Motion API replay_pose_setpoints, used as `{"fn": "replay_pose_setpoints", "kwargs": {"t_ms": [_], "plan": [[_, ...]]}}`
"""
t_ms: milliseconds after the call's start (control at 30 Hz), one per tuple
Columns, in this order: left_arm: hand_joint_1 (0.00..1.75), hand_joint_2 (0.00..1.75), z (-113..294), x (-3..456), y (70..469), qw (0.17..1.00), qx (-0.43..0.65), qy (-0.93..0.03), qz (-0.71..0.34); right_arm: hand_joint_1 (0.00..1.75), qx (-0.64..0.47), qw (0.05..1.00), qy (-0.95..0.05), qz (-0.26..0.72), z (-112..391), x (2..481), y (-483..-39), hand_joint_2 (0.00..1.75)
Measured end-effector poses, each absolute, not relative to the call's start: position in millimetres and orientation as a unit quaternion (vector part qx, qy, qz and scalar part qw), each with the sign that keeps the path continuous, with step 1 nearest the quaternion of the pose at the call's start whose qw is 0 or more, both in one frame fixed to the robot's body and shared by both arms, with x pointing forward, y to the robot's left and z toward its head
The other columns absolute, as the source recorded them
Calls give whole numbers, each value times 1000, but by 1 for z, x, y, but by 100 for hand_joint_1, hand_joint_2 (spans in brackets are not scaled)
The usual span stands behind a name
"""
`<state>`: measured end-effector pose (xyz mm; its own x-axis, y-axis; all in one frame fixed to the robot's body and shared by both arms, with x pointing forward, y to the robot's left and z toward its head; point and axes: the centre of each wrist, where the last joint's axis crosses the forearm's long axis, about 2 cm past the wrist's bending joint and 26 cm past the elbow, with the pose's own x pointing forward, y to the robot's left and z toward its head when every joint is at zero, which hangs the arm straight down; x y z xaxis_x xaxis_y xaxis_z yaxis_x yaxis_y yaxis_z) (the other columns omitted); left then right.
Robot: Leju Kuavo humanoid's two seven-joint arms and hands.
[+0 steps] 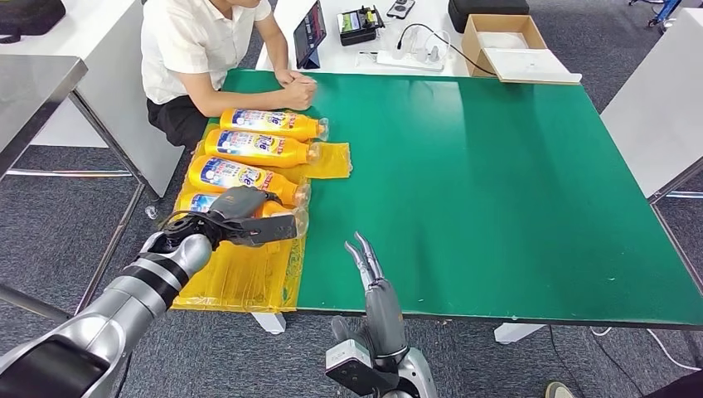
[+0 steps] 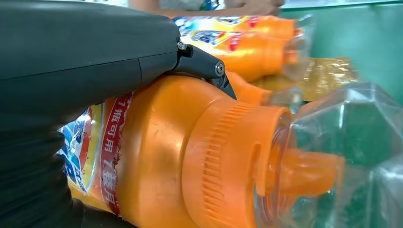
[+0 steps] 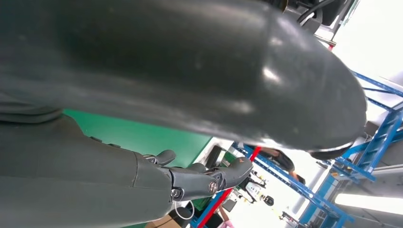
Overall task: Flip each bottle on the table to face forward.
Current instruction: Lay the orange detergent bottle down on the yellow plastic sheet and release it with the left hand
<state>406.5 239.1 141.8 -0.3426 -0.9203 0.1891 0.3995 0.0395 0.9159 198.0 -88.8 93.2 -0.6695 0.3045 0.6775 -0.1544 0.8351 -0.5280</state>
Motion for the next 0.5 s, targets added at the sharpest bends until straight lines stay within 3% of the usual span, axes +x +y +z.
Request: {"fn": "replay_pose_setpoints", "kwargs": {"t_ms": [133,167,267,300,500], "plan": [[175,175,144,402,232,496,228,-525,-653,0,-42,404,-870,280,93,198,-90,0],[158,175,144,401,230,494,221,-528,-654,0,-42,404,-870,278,93,199,-90,0],[30,175,140,397,224,504,204,-521,-658,0,-36,405,-872,273,93,199,-89,0],[3,175,138,396,224,513,195,-517,-657,0,-33,405,-873,270,93,200,-89,0],[0,175,108,392,236,563,183,-467,-657,0,-14,413,-872,261,92,207,-83,0]]}}
